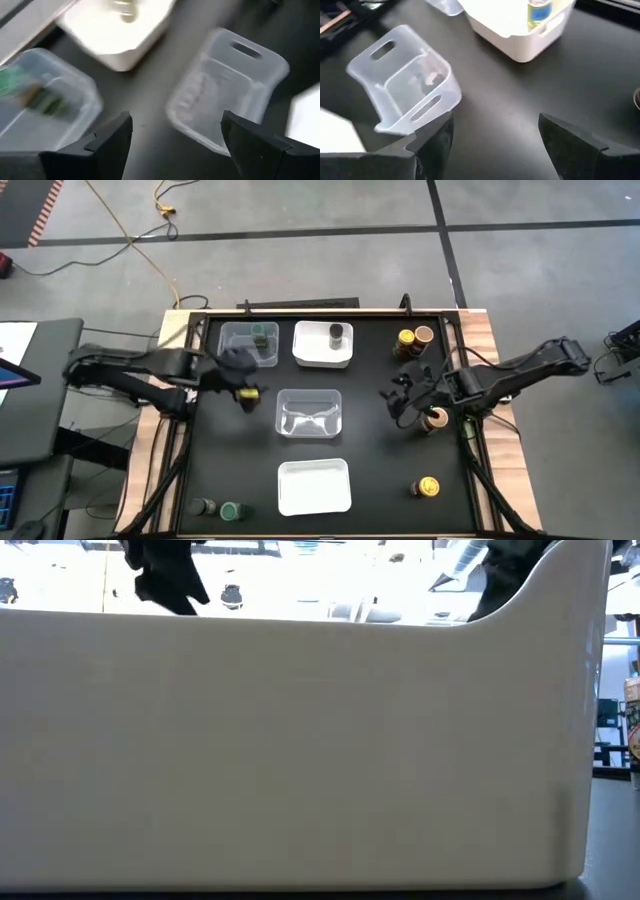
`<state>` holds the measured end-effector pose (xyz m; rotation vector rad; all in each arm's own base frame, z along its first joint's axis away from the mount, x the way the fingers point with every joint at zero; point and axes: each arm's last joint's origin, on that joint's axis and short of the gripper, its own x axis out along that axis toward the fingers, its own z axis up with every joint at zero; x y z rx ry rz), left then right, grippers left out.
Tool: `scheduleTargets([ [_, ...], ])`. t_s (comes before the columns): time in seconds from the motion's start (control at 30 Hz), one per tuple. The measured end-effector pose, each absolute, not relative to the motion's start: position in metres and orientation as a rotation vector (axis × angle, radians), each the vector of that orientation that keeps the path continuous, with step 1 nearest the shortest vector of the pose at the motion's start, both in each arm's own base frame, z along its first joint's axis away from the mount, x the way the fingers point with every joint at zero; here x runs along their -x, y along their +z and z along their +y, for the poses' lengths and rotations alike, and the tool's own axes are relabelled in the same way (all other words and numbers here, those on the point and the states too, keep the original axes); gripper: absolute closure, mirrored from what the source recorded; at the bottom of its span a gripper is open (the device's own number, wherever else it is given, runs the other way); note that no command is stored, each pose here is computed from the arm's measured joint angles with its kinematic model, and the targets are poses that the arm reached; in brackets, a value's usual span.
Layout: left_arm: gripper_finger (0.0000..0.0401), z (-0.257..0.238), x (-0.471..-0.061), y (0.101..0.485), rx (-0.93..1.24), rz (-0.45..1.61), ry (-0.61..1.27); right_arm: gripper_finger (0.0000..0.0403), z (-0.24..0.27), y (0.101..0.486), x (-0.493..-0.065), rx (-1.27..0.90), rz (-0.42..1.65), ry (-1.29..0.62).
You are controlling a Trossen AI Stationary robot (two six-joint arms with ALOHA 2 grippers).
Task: Sort spices by type
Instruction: Put the black seasoning bottle into the top white bin
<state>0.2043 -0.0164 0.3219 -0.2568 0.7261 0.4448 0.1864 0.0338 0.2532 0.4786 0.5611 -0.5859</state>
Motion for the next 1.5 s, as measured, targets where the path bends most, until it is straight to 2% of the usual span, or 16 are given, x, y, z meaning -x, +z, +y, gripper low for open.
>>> scheduleTargets([
  [0.2,0.0111,-0.068,-0.233,0.324,0.107,0.883,0.298,0.0085,0.037,0.259,-0.18,-0.405,0.561,-0.522],
  [0.33,0.0111,-0.092,-0.238,0.331,0.209,1.007,0.353,0.0085,0.037,0.26,-0.179,-0.392,0.565,-0.506],
  [0.47,0.0111,-0.117,-0.235,0.339,0.224,1.136,0.328,0.0085,0.037,0.26,-0.178,-0.396,0.571,-0.495],
  [0.7,0.0111,-0.157,-0.216,0.343,0.1,1.188,0.163,0.0085,0.037,0.26,-0.179,-0.414,0.566,-0.499],
  [0.87,0.0111,-0.178,-0.198,0.334,0.106,1.212,0.142,0.0085,0.036,0.26,-0.179,-0.47,0.549,-0.518],
  [1.3,0.0111,-0.228,-0.138,0.331,0.214,1.299,0.029,0.0085,0.027,0.261,-0.181,-0.514,0.526,-0.575],
  [1.5,0.0111,-0.241,-0.117,0.33,0.284,1.332,0.043,0.0085,0.024,0.261,-0.181,-0.533,0.518,-0.597],
])
